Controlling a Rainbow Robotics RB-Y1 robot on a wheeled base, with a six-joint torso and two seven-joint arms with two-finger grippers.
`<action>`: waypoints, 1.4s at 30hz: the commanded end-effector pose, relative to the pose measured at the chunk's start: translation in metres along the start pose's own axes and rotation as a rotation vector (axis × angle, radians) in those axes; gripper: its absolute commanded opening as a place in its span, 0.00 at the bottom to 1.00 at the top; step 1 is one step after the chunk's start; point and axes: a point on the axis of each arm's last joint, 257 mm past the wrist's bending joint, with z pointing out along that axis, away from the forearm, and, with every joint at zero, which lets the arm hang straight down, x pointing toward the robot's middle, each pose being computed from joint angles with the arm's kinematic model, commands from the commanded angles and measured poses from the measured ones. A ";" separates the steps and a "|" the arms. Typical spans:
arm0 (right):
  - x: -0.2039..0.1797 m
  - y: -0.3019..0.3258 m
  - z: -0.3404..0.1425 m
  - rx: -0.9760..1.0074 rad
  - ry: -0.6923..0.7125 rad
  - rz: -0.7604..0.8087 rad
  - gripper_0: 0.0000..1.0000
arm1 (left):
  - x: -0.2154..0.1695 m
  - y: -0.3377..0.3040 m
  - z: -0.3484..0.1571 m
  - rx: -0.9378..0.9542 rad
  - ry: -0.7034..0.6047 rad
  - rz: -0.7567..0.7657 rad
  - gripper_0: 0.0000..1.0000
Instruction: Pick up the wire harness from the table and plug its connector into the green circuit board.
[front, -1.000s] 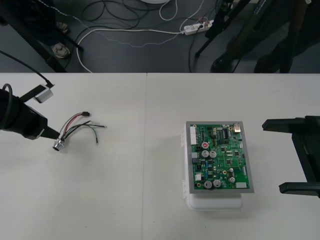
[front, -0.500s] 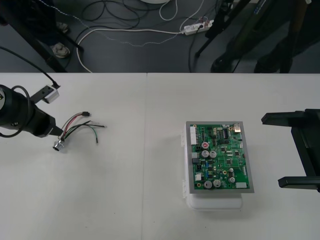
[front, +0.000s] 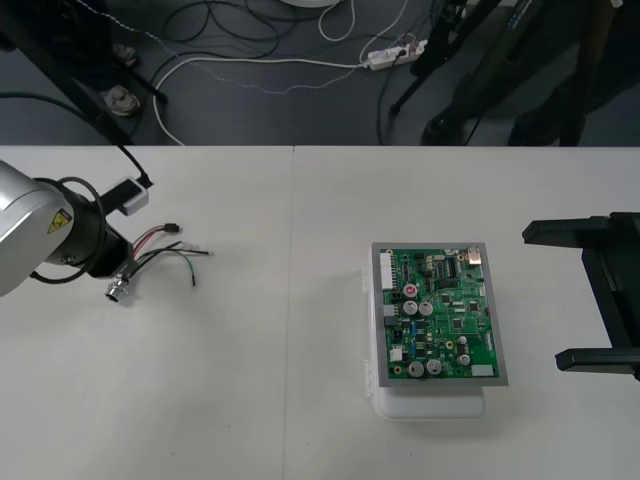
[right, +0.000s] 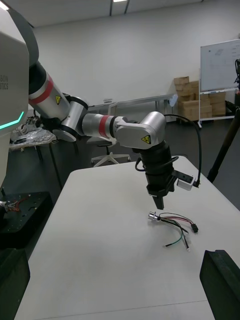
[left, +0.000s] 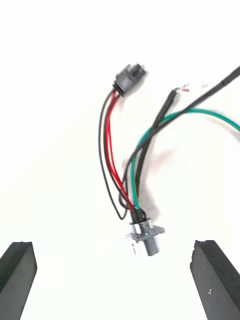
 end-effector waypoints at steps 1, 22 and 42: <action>-0.003 -0.001 0.005 -0.013 -0.005 0.045 1.00 | 0.021 -0.013 0.004 -0.015 0.088 0.083 0.91; -0.010 -0.003 0.000 0.001 -0.033 0.044 1.00 | 0.032 -0.033 0.040 0.015 0.127 0.100 0.90; -0.007 -0.010 -0.006 0.027 -0.039 0.058 1.00 | 0.019 -0.015 0.071 -0.022 0.022 0.077 0.91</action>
